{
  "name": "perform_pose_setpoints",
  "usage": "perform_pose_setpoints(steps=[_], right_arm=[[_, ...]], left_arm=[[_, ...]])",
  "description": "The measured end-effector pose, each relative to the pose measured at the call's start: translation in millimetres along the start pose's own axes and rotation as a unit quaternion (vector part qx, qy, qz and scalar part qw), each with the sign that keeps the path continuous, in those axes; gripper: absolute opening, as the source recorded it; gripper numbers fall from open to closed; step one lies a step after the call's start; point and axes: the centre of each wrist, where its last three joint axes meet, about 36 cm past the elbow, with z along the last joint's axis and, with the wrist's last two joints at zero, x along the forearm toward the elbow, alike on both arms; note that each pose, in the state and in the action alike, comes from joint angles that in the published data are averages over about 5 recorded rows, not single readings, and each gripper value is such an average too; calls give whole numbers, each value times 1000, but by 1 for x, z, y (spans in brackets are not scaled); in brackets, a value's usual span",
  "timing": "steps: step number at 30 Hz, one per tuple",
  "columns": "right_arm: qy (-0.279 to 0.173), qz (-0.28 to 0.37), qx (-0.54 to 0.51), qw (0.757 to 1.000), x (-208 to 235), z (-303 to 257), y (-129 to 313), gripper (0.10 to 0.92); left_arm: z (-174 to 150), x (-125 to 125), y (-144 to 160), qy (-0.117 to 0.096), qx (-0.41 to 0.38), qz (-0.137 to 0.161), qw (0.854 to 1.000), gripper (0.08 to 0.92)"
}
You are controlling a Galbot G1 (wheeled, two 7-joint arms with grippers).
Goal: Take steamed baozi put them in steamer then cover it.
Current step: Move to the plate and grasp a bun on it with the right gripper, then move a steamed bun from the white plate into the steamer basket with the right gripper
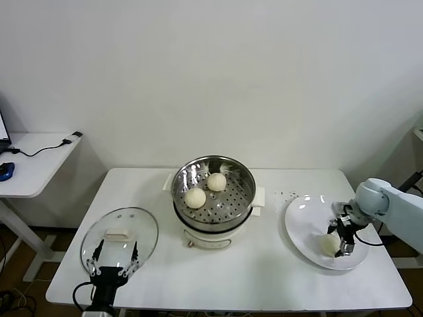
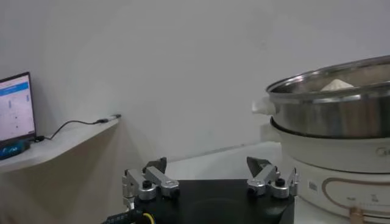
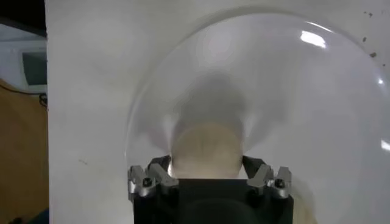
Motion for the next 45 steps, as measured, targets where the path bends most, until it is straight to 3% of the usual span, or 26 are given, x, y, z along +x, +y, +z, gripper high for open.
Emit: perform_pose_setpoints(steps=[11, 17, 22, 28, 34, 39, 45], right_arm=[[-13, 4, 25, 1000, 18, -8, -15, 696], [-19, 25, 108, 994, 69, -35, -49, 696], [-11, 55, 218, 974, 132, -83, -80, 696], [4, 91, 359, 929, 206, -163, -102, 696], [27, 101, 490, 866, 245, -256, -103, 696], [45, 96, 580, 808, 254, -326, -92, 696], [61, 71, 659, 746, 235, -392, -72, 696]], left_arm=[[1, 3, 0, 0, 0, 1, 1000, 823], [-1, 4, -1, -1, 0, 3, 1000, 823], [-2, 5, -1, -3, 0, 3, 1000, 823], [-3, 7, -1, -2, 0, 3, 1000, 823], [-6, 6, -2, -4, 0, 6, 1000, 823], [-9, 5, -3, -6, 0, 6, 1000, 823], [-9, 5, -4, -6, 1, 5, 1000, 823]])
